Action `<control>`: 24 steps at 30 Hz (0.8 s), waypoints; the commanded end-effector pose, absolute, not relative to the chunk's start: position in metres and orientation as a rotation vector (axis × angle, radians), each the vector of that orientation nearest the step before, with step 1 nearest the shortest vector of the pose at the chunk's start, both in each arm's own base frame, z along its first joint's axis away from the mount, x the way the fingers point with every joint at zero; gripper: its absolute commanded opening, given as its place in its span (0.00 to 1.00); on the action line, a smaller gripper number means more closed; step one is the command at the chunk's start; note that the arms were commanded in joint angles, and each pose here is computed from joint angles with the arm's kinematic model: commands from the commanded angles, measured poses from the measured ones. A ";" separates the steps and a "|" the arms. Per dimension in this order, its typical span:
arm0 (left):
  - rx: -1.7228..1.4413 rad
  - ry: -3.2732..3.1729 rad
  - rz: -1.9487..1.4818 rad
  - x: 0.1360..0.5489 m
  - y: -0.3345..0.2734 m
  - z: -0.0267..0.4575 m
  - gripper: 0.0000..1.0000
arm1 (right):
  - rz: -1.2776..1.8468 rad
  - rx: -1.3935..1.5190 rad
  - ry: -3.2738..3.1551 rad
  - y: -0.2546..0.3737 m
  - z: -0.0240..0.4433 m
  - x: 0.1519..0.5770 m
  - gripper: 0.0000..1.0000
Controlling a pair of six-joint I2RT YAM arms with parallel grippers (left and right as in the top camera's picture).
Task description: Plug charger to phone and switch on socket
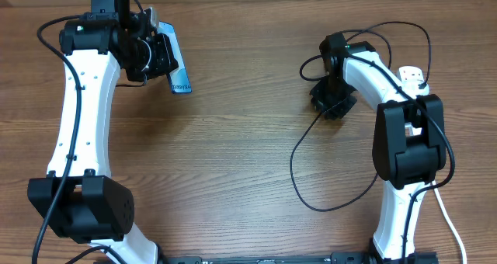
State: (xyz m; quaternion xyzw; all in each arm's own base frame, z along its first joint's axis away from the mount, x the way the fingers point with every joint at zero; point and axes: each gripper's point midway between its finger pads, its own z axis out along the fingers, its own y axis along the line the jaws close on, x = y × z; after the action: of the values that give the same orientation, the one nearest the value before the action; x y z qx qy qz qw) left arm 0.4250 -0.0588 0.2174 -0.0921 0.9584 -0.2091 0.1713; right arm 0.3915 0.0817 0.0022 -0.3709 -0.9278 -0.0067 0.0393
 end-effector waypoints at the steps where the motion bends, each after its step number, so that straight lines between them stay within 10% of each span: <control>1: -0.213 2.695 -0.601 0.426 -0.063 0.227 0.04 | 0.020 -1.156 -2.796 0.079 -0.013 0.386 0.25; 24: -0.090 2.696 -0.625 0.422 -0.069 0.228 0.04 | -0.290 -0.572 -3.083 0.106 0.002 0.421 0.04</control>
State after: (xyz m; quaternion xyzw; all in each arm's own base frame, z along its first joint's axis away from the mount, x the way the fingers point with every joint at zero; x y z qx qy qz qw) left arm 0.4211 -0.0590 0.2158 -0.0779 0.9612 -0.2060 0.1659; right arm 0.4157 0.0912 0.0020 -0.2692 -0.9620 -0.0464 -0.0019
